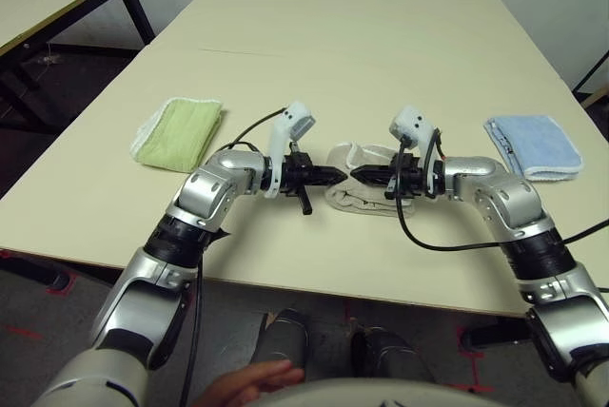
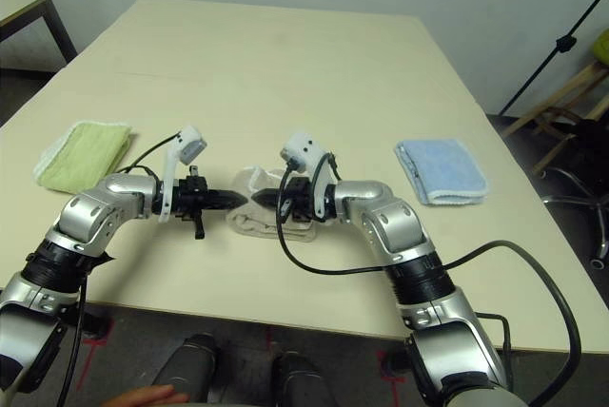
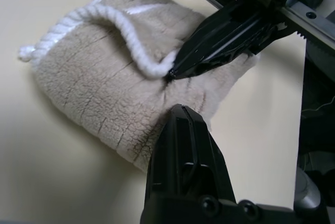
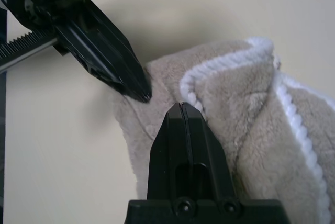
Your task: Fold the towel and set it aside.
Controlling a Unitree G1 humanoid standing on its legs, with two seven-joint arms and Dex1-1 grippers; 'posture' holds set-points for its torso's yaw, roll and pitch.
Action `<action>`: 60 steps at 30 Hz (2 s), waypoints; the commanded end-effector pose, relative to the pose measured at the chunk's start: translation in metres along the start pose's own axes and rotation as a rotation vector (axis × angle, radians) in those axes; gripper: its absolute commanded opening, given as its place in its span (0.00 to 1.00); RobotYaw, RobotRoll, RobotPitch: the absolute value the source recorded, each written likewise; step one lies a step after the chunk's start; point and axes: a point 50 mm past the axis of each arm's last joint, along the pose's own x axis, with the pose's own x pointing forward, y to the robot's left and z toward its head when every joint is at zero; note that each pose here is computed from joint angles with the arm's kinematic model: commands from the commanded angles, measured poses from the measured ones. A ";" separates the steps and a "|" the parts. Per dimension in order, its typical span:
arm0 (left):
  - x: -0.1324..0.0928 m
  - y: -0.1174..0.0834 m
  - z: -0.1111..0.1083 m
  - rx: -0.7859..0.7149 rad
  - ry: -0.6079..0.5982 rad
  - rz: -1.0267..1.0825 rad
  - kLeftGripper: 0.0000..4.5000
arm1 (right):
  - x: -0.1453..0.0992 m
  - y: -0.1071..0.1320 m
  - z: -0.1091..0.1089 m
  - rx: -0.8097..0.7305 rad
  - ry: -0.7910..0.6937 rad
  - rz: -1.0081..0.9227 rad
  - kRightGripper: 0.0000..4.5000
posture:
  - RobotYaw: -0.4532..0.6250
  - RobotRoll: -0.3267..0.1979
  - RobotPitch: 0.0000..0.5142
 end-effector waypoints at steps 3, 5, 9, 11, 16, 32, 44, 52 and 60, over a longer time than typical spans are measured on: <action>0.009 -0.003 -0.016 -0.035 0.043 -0.020 0.00 | -0.003 -0.004 -0.011 0.029 0.024 -0.042 0.00 | 0.62 0.62 0.24; 0.009 -0.004 -0.017 -0.034 0.049 -0.024 0.00 | -0.003 -0.006 -0.014 0.019 0.035 -0.067 0.00 | 0.62 0.62 0.25; 0.008 -0.005 -0.020 -0.041 0.056 -0.028 0.00 | -0.004 -0.018 -0.019 -0.020 0.051 -0.183 0.00 | 0.63 0.62 0.25; 0.007 -0.006 -0.020 -0.049 0.050 -0.029 0.00 | -0.006 -0.027 -0.018 -0.015 0.014 -0.267 0.00 | 0.63 0.62 0.25; 0.006 -0.007 -0.017 -0.053 0.039 -0.028 0.00 | -0.012 -0.036 -0.021 0.004 -0.007 -0.331 0.00 | 0.63 0.62 0.25; 0.008 -0.010 -0.020 -0.083 0.022 -0.041 0.00 | -0.029 -0.025 -0.068 0.049 0.141 -0.277 0.00 | 0.62 0.62 0.23; -0.034 -0.011 0.026 -0.065 -0.193 -0.023 0.14 | -0.092 -0.046 -0.021 0.294 -0.140 -0.243 0.13 | 0.61 0.62 0.22; -0.085 -0.005 0.019 -0.141 -0.159 0.096 0.74 | -0.130 -0.042 -0.023 0.620 -0.117 -0.212 0.77 | 0.61 0.62 0.22; -0.106 -0.022 0.012 -0.072 -0.182 0.025 0.99 | -0.097 -0.036 -0.034 0.769 0.031 -0.187 1.00 | 0.63 0.62 0.23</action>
